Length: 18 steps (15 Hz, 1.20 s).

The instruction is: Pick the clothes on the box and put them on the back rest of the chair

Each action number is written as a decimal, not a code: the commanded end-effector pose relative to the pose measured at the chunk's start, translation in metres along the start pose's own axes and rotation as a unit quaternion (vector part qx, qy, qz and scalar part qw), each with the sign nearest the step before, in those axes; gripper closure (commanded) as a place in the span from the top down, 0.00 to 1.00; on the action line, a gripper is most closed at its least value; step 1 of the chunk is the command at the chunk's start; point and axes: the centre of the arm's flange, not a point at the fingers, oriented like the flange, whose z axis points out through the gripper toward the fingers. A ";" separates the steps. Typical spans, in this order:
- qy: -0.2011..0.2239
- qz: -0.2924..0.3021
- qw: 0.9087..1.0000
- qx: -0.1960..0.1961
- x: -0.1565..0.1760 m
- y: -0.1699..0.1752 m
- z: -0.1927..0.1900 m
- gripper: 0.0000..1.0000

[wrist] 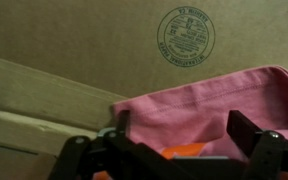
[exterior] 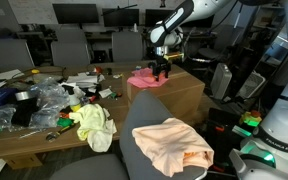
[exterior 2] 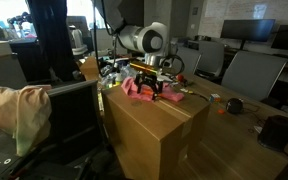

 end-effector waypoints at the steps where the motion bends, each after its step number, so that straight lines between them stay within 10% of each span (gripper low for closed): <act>1: 0.001 -0.008 1.000 0.018 0.006 0.003 -0.010 1.00; 4: 0.011 -0.016 1.000 0.023 0.005 0.000 -0.019 1.00; 13: 0.009 -0.015 1.000 0.025 0.006 0.004 -0.017 0.19; 18: 0.006 -0.009 1.000 0.029 0.004 0.011 -0.019 0.00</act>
